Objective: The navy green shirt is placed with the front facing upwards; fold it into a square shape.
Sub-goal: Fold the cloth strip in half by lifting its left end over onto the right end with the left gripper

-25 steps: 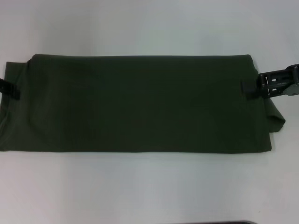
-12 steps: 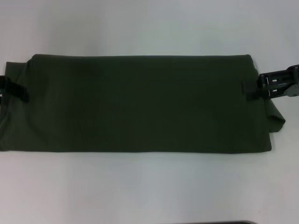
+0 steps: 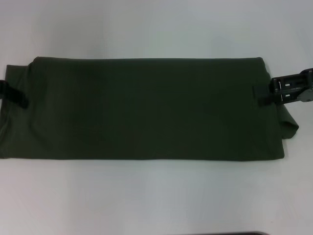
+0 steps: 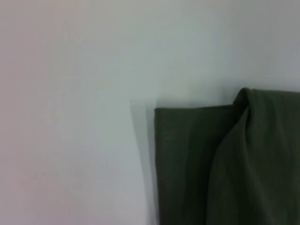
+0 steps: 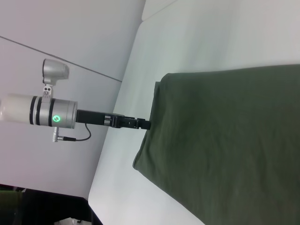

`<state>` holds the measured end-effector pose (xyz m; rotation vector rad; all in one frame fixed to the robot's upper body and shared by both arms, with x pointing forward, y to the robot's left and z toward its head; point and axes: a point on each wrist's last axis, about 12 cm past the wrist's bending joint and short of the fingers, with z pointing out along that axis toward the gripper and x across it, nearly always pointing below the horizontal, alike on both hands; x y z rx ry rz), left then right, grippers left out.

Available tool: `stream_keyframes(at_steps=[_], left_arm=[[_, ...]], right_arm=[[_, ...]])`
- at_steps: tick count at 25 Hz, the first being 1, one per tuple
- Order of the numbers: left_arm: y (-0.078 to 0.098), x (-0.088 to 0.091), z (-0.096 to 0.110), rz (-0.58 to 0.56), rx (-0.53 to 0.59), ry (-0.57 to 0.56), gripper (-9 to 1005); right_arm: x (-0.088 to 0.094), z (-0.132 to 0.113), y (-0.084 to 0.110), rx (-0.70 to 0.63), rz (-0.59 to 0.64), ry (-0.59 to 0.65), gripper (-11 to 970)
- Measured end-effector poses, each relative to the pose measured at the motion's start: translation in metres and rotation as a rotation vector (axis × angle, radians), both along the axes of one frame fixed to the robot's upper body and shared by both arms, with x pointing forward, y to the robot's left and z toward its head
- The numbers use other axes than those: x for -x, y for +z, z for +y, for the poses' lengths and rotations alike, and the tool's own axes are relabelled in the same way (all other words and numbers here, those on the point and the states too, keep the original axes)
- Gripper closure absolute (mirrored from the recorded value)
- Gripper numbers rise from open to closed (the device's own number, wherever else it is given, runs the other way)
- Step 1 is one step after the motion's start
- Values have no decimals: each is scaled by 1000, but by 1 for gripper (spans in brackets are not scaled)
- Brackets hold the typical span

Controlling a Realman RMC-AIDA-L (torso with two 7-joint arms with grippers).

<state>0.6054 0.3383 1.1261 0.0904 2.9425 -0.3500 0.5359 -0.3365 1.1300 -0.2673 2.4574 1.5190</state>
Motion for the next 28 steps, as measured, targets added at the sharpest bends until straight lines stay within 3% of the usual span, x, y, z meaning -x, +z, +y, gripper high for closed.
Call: stream_keyframes(at_steps=[28], left_arm=[[-12,2,0,41,-5,15,180]], right_arm=[[0,0,0,0,0,0,105]])
